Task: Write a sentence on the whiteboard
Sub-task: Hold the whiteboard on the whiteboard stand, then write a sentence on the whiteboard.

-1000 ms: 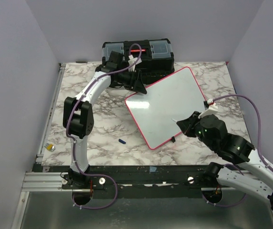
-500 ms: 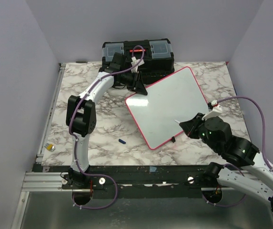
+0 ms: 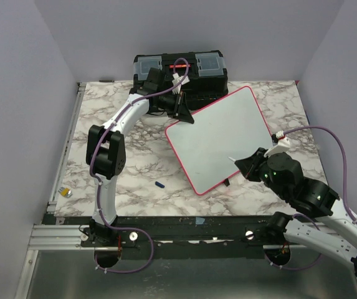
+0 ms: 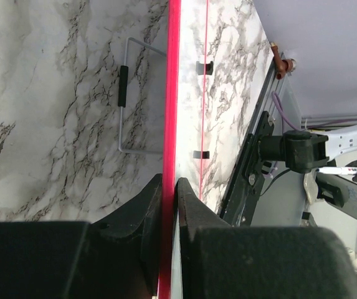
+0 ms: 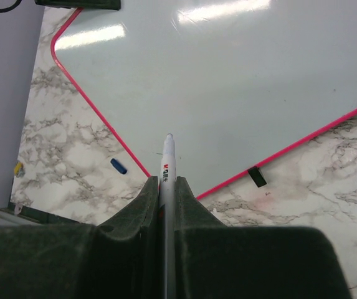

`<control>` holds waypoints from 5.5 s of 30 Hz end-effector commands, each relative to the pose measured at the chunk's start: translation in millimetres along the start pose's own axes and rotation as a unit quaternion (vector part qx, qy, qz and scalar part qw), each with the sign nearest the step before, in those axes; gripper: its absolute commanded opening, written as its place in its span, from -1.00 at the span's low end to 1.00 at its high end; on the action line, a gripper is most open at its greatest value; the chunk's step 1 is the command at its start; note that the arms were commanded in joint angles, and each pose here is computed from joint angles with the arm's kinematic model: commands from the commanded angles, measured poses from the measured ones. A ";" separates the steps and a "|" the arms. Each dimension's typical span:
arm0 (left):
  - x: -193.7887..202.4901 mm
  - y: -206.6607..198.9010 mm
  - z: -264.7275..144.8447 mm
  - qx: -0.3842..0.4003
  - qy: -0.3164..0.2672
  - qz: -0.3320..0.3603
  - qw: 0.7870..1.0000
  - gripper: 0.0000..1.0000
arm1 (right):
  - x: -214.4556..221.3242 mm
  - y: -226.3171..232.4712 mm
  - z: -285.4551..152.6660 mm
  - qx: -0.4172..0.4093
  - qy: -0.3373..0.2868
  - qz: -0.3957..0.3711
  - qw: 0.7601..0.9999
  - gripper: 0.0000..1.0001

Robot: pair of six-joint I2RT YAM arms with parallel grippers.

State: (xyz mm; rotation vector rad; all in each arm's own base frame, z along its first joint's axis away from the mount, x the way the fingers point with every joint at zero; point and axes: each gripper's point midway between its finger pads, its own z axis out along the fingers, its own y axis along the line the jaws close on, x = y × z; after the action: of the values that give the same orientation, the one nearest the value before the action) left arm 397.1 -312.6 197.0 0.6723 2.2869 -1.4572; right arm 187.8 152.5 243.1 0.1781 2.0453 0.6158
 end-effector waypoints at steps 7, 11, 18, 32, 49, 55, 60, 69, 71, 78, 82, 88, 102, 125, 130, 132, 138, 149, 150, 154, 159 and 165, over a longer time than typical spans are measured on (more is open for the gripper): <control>-10.3 -44.2 -7.3 0.002 -0.019 0.069 0.997 -1.00 | -3.2 0.7 -2.0 0.000 -0.002 -0.016 1.000 -0.98; -6.5 -47.2 -9.8 -0.005 -0.019 0.077 0.997 -1.00 | -0.6 1.2 0.8 0.001 0.006 -0.029 1.000 -0.99; 2.0 -50.0 -17.5 -0.020 -0.021 0.090 0.996 -1.00 | -2.6 7.4 5.9 -0.001 0.008 -0.036 0.999 -0.99; 5.3 -60.8 -15.1 -0.043 -0.032 0.110 0.992 -1.00 | -11.1 33.1 10.3 -0.047 0.010 -0.082 0.995 -0.99; 2.3 -65.5 -1.4 -0.060 -0.042 0.080 0.994 -1.00 | -28.7 63.4 33.8 -0.063 -0.005 -0.127 0.990 -0.98; 5.3 -65.5 -1.0 -0.073 -0.039 0.073 0.994 -1.00 | -32.4 79.1 46.0 -0.076 -0.009 -0.129 0.989 -0.98; 7.4 -68.4 -1.4 -0.080 -0.038 0.074 0.993 -1.00 | -29.3 94.2 55.3 -0.097 0.000 -0.135 0.986 -0.99; 9.9 -73.6 0.9 -0.088 -0.035 0.078 0.992 -1.00 | -26.7 114.5 71.3 -0.117 0.013 -0.151 0.981 -0.98; 10.2 -74.9 1.2 -0.091 -0.033 0.079 0.992 -1.00 | -24.8 117.9 74.6 -0.120 0.017 -0.155 0.980 -0.98; 12.9 -78.8 0.7 -0.093 -0.031 0.082 0.992 -1.00 | -16.3 126.5 85.9 -0.123 0.027 -0.167 0.978 -0.98; 13.6 -80.2 0.2 -0.094 -0.031 0.085 0.991 -1.00 | -11.8 127.8 91.5 -0.120 0.031 -0.170 0.978 -0.99; 15.2 -81.6 -0.9 -0.098 -0.028 0.087 0.991 -1.00 | -5.2 125.0 99.1 -0.111 0.036 -0.169 0.979 -0.98; 16.7 -87.0 2.9 -0.095 -0.022 0.094 0.991 -1.00 | -1.4 97.6 108.2 -0.056 0.024 -0.187 0.980 -0.99; 21.6 -90.3 5.2 -0.099 -0.014 0.100 0.990 -1.00 | -24.5 87.7 94.6 -0.021 -0.004 -0.186 0.982 -0.98; 22.1 -90.9 4.4 -0.099 -0.015 0.100 0.990 -1.00 | -24.7 87.1 90.1 -0.027 -0.004 -0.183 0.983 -0.99; 22.1 -91.5 4.5 -0.098 -0.017 0.100 0.990 -1.00 | -22.6 88.4 89.9 -0.032 0.000 -0.183 0.983 -0.99; 22.3 -92.5 5.1 -0.096 -0.016 0.100 0.990 -1.00 | -17.5 96.5 90.3 -0.054 0.009 -0.177 0.983 -0.99; 22.4 -95.8 4.5 -0.094 -0.017 0.102 0.990 -1.00 | -12.8 100.4 95.9 -0.060 0.016 -0.178 0.982 -0.99; 22.3 -95.3 4.4 -0.094 -0.017 0.102 0.990 -1.00 | -12.4 100.8 96.7 -0.060 0.017 -0.179 0.982 -0.99; 22.6 -96.1 4.8 -0.093 -0.017 0.102 0.990 -1.00 | -12.3 101.1 99.2 -0.057 0.017 -0.179 0.982 -0.99; 24.3 -95.6 6.0 -0.094 -0.015 0.103 0.990 -1.00 | -11.4 99.7 101.8 -0.053 0.016 -0.179 0.982 -0.99; 26.1 -94.0 7.2 -0.097 -0.013 0.104 0.990 -1.00 | -12.1 98.9 103.0 -0.050 0.012 -0.178 0.983 -0.99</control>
State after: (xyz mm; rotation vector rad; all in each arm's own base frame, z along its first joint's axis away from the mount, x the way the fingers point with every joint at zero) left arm 341.1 -344.5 249.0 0.7280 2.2283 -1.1522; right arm 264.4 265.0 254.2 -0.2628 2.0193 0.4819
